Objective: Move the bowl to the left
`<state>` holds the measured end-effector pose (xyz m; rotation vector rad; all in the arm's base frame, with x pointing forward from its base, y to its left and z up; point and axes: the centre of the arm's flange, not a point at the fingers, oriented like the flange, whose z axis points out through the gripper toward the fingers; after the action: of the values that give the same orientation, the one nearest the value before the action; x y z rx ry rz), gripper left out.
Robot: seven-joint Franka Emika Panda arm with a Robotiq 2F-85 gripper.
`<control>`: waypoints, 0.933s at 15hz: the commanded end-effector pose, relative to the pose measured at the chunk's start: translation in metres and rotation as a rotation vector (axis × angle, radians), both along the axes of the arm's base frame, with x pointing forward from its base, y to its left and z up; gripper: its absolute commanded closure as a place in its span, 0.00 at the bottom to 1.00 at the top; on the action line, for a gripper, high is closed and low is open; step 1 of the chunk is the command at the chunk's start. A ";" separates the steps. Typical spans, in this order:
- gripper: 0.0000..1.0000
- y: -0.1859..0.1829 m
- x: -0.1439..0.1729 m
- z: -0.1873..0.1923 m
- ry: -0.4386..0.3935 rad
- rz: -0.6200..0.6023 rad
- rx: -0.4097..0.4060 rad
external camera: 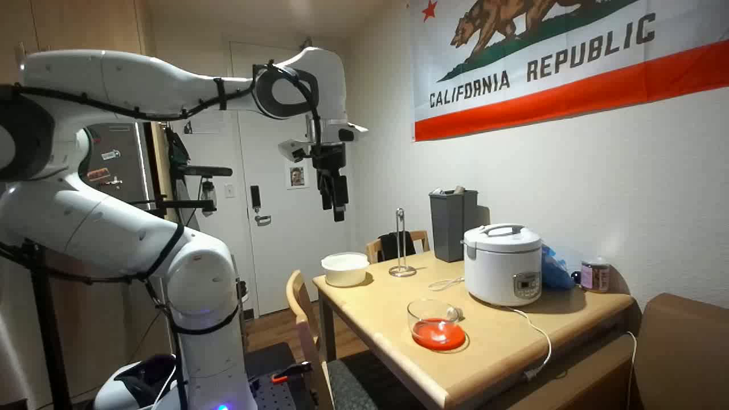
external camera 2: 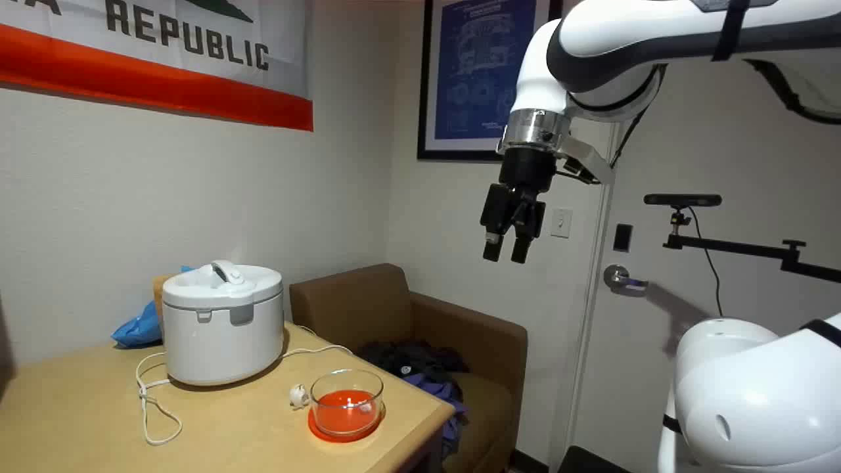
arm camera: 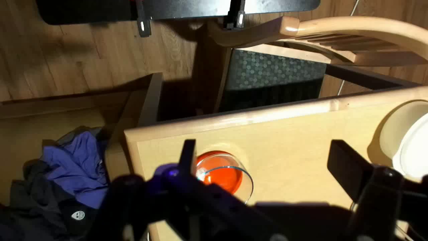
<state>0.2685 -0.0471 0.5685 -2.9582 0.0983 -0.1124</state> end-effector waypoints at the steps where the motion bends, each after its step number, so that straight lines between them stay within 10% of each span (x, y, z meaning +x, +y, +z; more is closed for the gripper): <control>1: 0.00 0.000 0.000 0.000 0.000 0.000 0.000; 14: 0.00 0.191 0.069 0.009 0.101 0.423 -0.292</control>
<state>0.3109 0.1037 0.5685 -3.1534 -0.4135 0.0113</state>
